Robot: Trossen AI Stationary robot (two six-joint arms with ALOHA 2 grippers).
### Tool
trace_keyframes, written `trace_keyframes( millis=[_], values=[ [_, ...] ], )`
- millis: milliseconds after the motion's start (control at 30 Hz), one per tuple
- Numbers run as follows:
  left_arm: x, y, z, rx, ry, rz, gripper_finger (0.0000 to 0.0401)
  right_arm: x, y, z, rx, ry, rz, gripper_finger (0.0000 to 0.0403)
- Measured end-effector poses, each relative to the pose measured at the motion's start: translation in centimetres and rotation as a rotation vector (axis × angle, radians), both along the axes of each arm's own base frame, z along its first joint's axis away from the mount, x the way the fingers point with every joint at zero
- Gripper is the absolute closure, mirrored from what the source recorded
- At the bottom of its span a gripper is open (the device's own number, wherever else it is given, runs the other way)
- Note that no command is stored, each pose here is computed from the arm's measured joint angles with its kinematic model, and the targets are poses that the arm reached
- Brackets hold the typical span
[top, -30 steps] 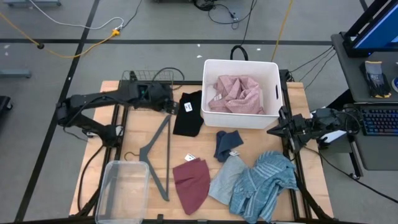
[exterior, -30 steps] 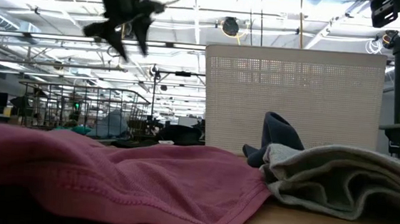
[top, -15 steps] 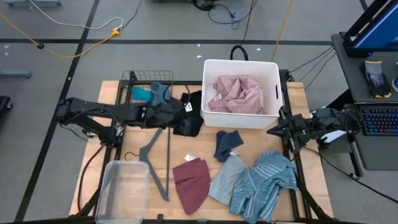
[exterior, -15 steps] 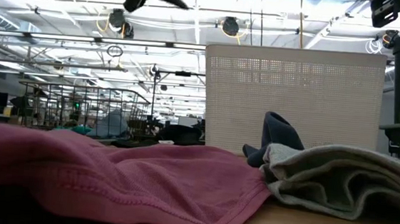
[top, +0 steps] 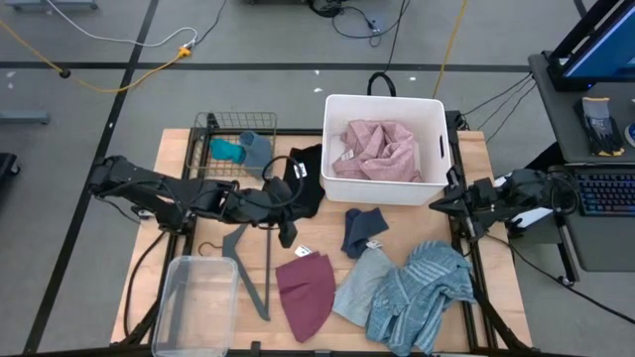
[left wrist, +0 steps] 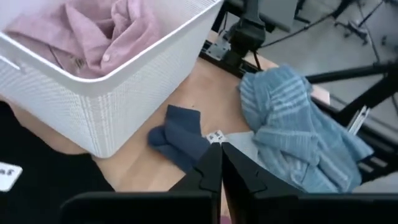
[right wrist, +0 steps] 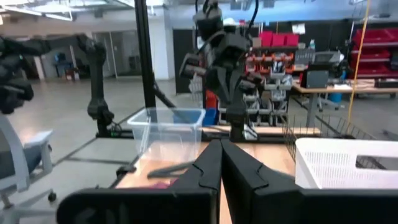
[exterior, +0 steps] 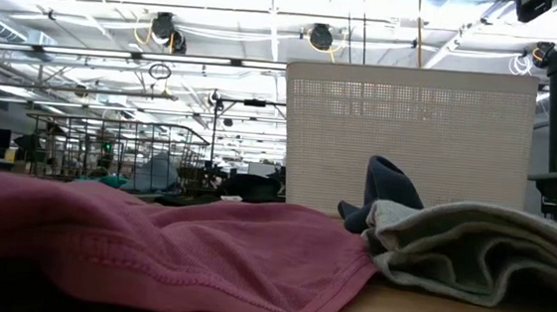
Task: Pick & Place Cloths
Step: Put the dark blue sock in the gold wire basket
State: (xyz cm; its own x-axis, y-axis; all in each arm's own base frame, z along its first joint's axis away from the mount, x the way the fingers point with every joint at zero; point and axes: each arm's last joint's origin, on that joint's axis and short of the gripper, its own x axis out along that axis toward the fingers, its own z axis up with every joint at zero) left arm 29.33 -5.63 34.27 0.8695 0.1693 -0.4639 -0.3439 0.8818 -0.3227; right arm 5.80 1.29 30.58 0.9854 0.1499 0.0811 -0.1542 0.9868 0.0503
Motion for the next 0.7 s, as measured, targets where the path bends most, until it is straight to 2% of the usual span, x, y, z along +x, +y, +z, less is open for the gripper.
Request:
trace_keyframes(
  millis=[100,333,700],
  values=[
    [0.0,0.0,0.0,0.04,0.008,-0.021,0.0397,0.0,0.0,0.3,0.008,-0.026,0.0,0.0399],
    [0.0,0.4,0.1,0.055,0.018,-0.075,0.0394,0.9,0.3,1.4,0.038,-0.112,0.001,0.0399],
    [-1.6,0.2,0.7,0.089,0.032,-0.109,0.0399,7.2,2.1,1.5,0.067,0.029,0.009,0.0399]
  ],
)
